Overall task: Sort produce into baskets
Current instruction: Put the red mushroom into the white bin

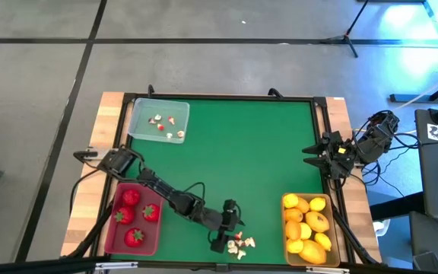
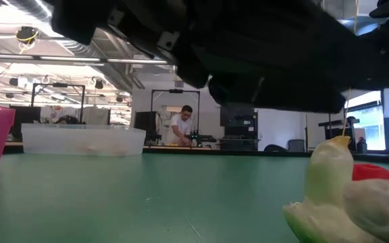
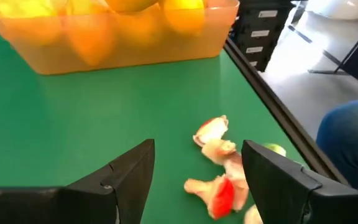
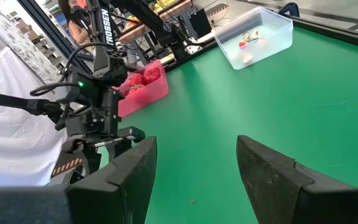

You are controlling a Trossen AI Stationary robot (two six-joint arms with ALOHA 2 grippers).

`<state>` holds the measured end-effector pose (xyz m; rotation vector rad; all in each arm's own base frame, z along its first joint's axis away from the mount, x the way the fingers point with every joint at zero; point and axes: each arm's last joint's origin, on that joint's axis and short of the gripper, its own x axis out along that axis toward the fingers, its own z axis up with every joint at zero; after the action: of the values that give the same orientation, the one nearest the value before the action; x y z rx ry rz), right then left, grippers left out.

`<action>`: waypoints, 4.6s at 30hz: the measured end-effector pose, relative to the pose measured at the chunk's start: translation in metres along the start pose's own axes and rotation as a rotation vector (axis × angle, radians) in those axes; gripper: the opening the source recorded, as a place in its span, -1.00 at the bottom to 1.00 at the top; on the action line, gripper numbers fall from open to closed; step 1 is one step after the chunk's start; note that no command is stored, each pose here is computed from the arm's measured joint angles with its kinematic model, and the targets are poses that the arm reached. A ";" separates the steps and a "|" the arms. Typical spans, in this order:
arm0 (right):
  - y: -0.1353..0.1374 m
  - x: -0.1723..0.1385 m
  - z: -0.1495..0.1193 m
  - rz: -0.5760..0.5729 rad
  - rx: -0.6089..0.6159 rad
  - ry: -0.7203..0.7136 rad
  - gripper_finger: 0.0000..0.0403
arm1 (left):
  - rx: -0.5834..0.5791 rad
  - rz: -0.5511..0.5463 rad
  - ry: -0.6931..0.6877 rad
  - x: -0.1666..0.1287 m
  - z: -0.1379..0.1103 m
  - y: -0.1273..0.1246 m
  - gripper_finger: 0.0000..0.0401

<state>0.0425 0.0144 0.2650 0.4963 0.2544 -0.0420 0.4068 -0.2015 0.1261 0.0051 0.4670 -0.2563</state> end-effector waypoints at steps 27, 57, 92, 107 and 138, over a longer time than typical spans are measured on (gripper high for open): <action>0.000 0.000 0.000 0.000 0.001 0.000 0.10 | 0.039 0.026 0.012 0.019 -0.012 0.019 0.18; -0.001 0.000 -0.002 -0.013 -0.015 0.014 0.10 | 0.081 -0.074 0.041 0.052 -0.023 0.036 0.18; -0.001 0.000 -0.002 -0.015 -0.017 0.017 0.10 | -0.010 -0.090 0.004 0.037 0.006 0.046 -0.32; -0.001 0.000 -0.002 -0.015 -0.018 0.017 0.10 | 0.162 -0.127 0.079 0.031 0.005 0.041 -0.08; -0.001 0.000 -0.002 -0.014 -0.011 0.015 0.10 | 0.104 -0.144 0.054 0.054 -0.026 0.042 0.18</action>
<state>0.0425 0.0143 0.2631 0.4836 0.2726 -0.0502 0.4519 -0.1723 0.0762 0.0805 0.5077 -0.4225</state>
